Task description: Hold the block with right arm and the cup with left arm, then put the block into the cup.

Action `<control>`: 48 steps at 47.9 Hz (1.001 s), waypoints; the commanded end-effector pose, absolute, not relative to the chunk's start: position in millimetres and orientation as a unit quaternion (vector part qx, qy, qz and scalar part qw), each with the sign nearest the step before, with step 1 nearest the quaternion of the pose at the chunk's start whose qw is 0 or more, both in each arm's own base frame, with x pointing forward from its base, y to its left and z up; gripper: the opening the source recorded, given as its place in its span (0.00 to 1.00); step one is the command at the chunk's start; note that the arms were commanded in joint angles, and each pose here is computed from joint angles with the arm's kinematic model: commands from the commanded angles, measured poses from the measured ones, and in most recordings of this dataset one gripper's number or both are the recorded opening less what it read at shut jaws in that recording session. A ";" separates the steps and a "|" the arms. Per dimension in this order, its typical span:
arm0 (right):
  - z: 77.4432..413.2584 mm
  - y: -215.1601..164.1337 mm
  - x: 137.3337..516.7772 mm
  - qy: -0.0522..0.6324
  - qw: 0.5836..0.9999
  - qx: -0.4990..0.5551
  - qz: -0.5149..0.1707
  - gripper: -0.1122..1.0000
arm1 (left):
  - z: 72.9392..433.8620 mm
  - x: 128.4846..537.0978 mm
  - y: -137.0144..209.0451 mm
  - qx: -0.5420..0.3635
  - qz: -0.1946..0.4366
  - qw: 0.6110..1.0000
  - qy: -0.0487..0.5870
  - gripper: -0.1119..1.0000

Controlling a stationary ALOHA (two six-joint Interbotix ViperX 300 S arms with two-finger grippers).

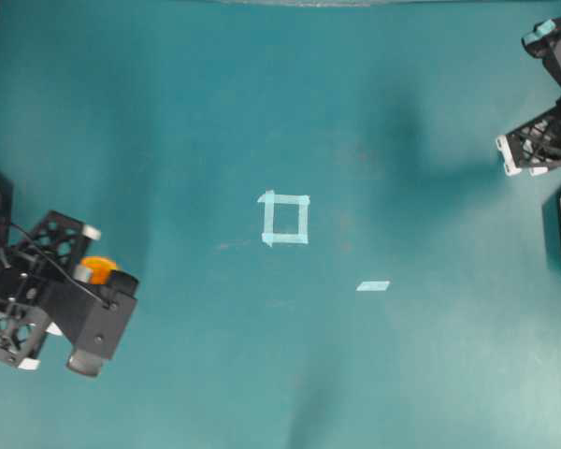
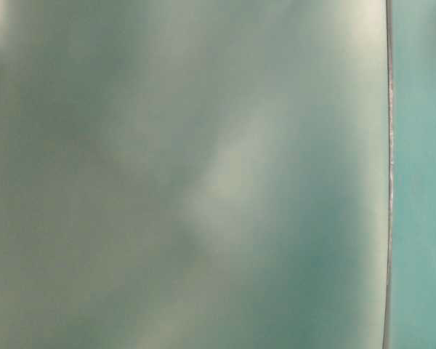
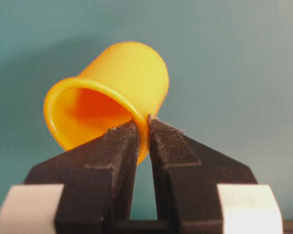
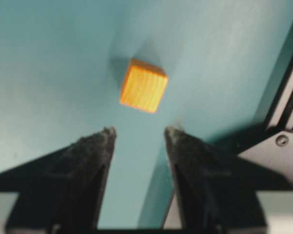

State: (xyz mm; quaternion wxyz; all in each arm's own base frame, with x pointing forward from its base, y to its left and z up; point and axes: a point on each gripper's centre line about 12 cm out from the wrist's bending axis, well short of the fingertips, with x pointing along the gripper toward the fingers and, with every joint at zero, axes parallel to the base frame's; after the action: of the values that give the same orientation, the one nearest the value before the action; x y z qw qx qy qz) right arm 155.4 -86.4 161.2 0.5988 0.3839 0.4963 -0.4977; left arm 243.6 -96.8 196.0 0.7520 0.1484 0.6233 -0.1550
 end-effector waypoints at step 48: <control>129.9 -96.0 156.2 0.428 0.613 0.398 -0.532 0.56 | 217.0 304.7 -107.1 0.281 -0.242 0.736 0.566 0.17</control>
State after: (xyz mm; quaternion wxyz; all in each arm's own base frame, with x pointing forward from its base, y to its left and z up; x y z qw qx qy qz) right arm 154.8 -94.6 129.4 0.6117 0.3981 0.4302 -0.5313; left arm 299.5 -106.9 206.4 0.7262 0.2758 0.5813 -0.2422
